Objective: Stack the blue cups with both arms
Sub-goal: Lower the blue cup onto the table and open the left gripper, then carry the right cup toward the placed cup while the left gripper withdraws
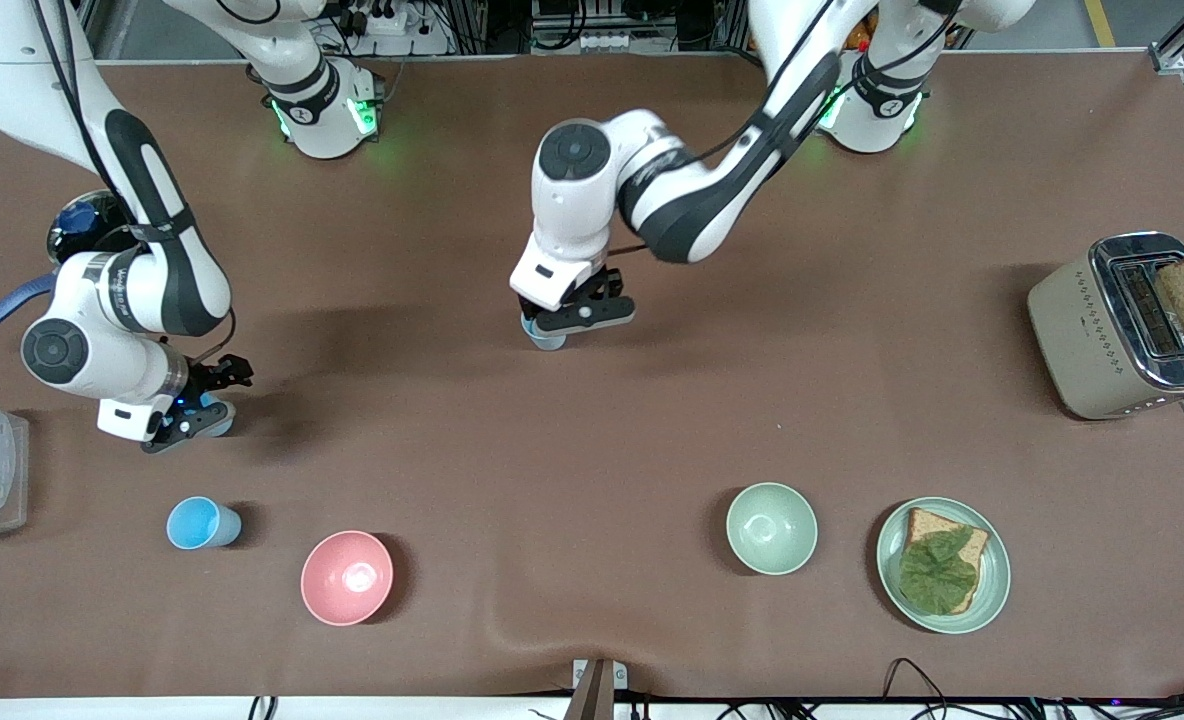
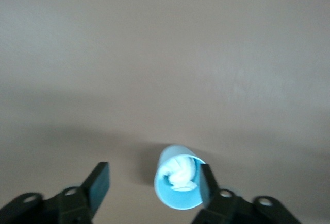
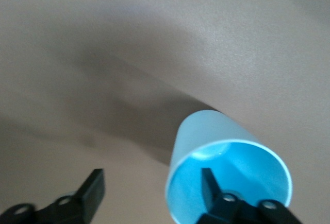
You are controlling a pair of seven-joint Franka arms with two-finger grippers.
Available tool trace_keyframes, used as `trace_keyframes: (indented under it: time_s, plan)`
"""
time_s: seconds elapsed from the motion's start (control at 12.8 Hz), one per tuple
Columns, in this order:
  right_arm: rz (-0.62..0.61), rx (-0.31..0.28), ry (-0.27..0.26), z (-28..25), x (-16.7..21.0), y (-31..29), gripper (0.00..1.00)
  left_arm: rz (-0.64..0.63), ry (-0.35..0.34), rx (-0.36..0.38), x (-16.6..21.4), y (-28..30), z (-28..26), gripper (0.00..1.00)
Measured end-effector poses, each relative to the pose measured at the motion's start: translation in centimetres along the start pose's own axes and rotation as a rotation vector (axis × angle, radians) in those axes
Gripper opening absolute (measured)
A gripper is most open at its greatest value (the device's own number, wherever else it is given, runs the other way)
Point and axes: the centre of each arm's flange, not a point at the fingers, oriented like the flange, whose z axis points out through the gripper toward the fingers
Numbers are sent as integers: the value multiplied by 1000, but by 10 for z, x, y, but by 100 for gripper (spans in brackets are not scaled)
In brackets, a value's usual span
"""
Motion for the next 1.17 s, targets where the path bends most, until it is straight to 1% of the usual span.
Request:
trace_keyframes:
  time_s: [0.08, 0.16, 0.23, 0.31, 0.39, 0.47, 0.55, 0.7, 0.86, 1.02, 1.1, 1.17]
  plan:
    - [-23, 0, 3, 2, -4, 5, 66, 28, 20, 12, 20, -18, -36, 95]
    - [-39, 0, 5, 3, -7, 7, 54, 54, 36, 26, 41, -39, -68, 100]
    - [-49, 0, 6, 3, -8, 8, 44, 76, 49, 43, 65, -65, -98, 100]
    - [-57, -1, 8, 2, -7, 7, 31, 91, 60, 60, 89, -95, -124, 100]
    - [-65, -3, 12, 0, -5, 5, 22, 101, 67, 80, 114, -128, -147, 100]
    - [-73, -8, 18, -5, -3, 2, 9, 111, 68, 102, 137, -163, -166, 100]
    - [-82, -12, 21, -13, -1, -2, 3, 123, 64, 123, 156, -196, -181, 100]
    - [-104, -9, 5, -33, 8, -24, 4, 141, 53, 156, 185, -256, -204, 100]
    - [-62, -5, -30, -59, 24, -66, 4, 144, 47, 174, 206, -303, -216, 100]
    - [33, -18, -70, -96, 53, -141, 4, 125, 37, 178, 221, -340, -224, 100]
    - [95, -24, -83, -118, 70, -189, 4, 119, 30, 164, 226, -356, -228, 100]
    - [156, -3, -83, -137, 84, -235, 4, 128, 21, 154, 230, -372, -232, 100]
